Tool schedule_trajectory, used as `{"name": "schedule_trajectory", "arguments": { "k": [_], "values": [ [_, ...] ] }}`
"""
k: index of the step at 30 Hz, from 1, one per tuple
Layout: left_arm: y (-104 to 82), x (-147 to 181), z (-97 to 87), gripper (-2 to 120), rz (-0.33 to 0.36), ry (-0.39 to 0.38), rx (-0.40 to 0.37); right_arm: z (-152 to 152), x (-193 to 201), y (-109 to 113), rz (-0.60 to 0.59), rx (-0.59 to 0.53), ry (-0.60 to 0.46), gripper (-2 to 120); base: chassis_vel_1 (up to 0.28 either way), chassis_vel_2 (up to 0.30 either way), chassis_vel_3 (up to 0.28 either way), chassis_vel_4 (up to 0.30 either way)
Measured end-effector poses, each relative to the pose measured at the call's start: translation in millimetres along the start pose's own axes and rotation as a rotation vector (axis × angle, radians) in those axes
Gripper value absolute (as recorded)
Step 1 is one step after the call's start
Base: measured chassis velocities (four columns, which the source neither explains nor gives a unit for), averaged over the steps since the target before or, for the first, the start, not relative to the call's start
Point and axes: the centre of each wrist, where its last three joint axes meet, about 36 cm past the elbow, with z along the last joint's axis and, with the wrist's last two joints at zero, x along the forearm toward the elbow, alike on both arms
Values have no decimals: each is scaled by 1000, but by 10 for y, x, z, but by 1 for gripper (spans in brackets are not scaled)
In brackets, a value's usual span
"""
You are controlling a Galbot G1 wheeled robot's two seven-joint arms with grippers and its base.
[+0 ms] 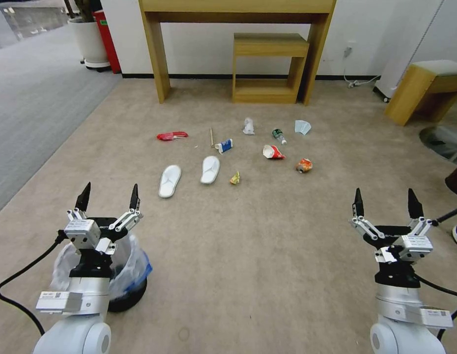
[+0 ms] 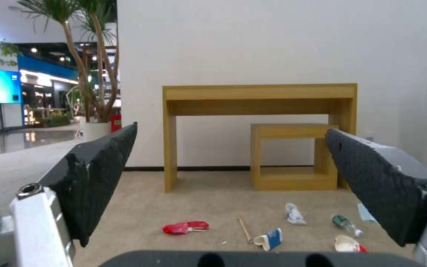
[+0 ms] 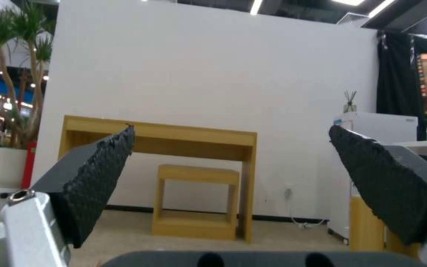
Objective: Pick up the trash bin and place the garbage on the floor into it.
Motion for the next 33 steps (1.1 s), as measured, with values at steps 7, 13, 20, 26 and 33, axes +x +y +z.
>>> {"name": "schedule_trajectory", "arguments": {
  "k": [7, 13, 20, 26, 33],
  "values": [
    [-10, 12, 8, 100, 1, 2, -2, -8, -1, -2, 4, -2, -8, 100, -125, 128, 109, -116],
    [17, 12, 27, 100, -4, 9, -9, -4, -5, -11, 6, -1, -11, 100, 24, -24, -23, 18],
    [69, 3, 14, 100, -12, 27, -22, 14, -25, -24, 8, 0, -14, 100, 0, 0, 0, 0],
    [66, 0, 4, 100, -13, 30, -23, 25, -33, -35, 9, 8, -15, 100, 0, 0, 0, 0],
    [56, -1, 6, 100, -13, 31, -21, 27, -35, -34, 9, 9, -19, 100, 9, 4, -6, -8]
  ]
}}
